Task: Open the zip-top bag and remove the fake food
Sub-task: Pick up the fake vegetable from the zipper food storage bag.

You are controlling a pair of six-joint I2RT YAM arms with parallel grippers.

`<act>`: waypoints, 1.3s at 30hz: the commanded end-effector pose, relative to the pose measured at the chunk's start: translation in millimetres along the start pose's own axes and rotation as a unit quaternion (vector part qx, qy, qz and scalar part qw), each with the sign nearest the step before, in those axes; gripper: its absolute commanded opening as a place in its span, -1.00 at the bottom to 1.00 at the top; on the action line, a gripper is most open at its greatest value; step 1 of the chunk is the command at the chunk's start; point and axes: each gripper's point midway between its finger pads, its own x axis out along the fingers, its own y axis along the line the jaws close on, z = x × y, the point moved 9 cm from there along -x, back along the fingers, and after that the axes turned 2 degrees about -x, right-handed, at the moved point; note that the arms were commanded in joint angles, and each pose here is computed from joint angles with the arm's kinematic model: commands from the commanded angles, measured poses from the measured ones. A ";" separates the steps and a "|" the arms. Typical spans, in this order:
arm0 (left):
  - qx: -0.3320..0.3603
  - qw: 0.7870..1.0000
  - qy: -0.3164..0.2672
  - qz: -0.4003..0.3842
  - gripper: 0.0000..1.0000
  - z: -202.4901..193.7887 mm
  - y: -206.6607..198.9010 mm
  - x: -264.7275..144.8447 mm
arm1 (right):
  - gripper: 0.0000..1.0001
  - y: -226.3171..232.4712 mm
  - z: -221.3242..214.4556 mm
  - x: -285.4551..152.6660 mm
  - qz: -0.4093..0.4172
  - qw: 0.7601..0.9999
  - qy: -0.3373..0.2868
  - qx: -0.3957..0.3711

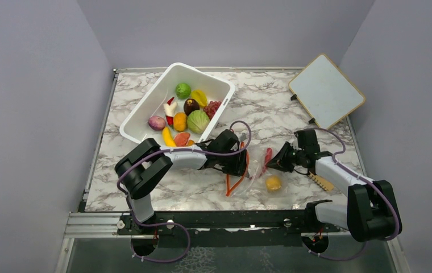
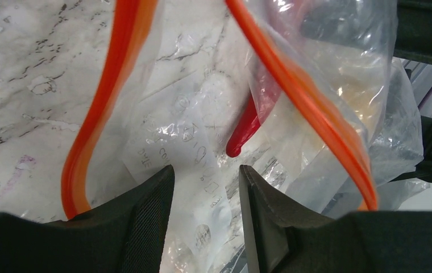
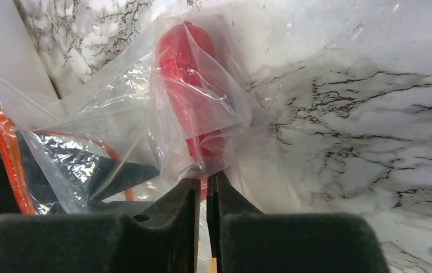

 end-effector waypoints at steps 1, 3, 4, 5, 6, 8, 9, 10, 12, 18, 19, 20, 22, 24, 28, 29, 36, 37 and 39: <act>0.025 0.999 -0.011 -0.021 -0.01 3.6 -7.6 0.9 | -0.83 -0.4 -6.6 -2.0 0.000 1.000 0.019 0.008; 0.035 0.999 -0.010 -0.037 0.01 3.5 -10.0 1.5 | -0.82 -3.2 -7.0 -0.9 -0.011 1.000 0.021 0.004; 0.044 0.998 -0.005 -0.049 0.01 3.7 -12.0 2.4 | -0.81 -5.1 -8.0 0.2 -0.014 1.000 0.025 0.002; 0.056 0.997 -0.001 -0.058 0.01 4.4 -14.5 3.0 | -0.81 -6.9 -9.5 1.2 -0.015 0.999 0.030 0.000; 0.070 0.995 0.002 -0.064 0.01 5.1 -16.2 3.8 | -0.81 -9.2 -11.5 2.7 -0.016 0.999 0.035 0.001; 0.105 0.992 0.005 -0.070 0.01 5.9 -19.8 4.7 | -0.81 -13.0 -14.8 4.6 -0.018 0.999 0.039 0.002; 0.121 0.990 0.009 -0.067 0.01 6.7 -20.9 5.4 | -0.81 -14.8 -16.2 5.1 -0.020 0.999 0.040 0.003; 0.134 0.989 0.010 -0.059 0.00 8.1 -20.5 6.0 | -0.81 -16.1 -17.1 5.3 -0.022 0.999 0.040 0.002; 0.172 0.984 0.012 -0.044 -0.03 8.4 -20.3 7.7 | -0.81 -18.0 -18.0 5.7 -0.026 0.999 0.038 0.002; 0.232 0.972 0.010 0.023 -0.03 6.2 -14.8 11.4 | -0.81 -18.3 -16.9 5.7 -0.029 0.999 0.037 -0.004; 0.235 0.972 0.010 0.027 -0.03 6.5 -14.3 11.6 | -0.81 -18.3 -16.7 5.6 -0.029 0.999 0.036 -0.005; 0.236 0.971 0.010 0.027 -0.04 7.1 -15.0 11.8 | -0.81 -18.4 -16.8 5.6 -0.030 0.999 0.036 -0.006; 0.233 0.972 0.014 0.017 -0.09 9.0 -19.5 12.7 | -0.81 -18.6 -16.8 5.7 -0.030 0.999 0.036 -0.006; 0.225 0.974 0.018 -0.002 -0.15 8.5 -24.5 12.8 | -0.81 -19.1 -17.2 5.8 -0.032 0.999 0.037 -0.004; 0.211 0.974 0.045 -0.065 -0.24 1.9 -34.3 13.6 | -0.81 -20.8 -20.3 6.0 -0.030 0.999 0.040 0.003; 0.204 0.975 0.057 -0.074 -0.24 -0.2 -35.1 14.4 | -0.81 -21.1 -21.4 5.8 -0.028 0.999 0.040 0.004; 0.150 0.981 0.077 -0.092 -0.05 -4.3 -38.3 19.8 | -0.81 -23.5 -25.7 4.3 -0.028 0.999 0.041 0.009; 0.141 0.983 0.073 -0.092 -0.03 -3.1 -40.0 20.2 | -0.81 -23.9 -26.2 4.0 -0.029 0.999 0.041 0.009; 0.115 0.988 0.059 -0.082 0.03 0.3 -42.2 19.4 | -0.81 -24.5 -27.1 3.2 -0.030 0.999 0.039 0.010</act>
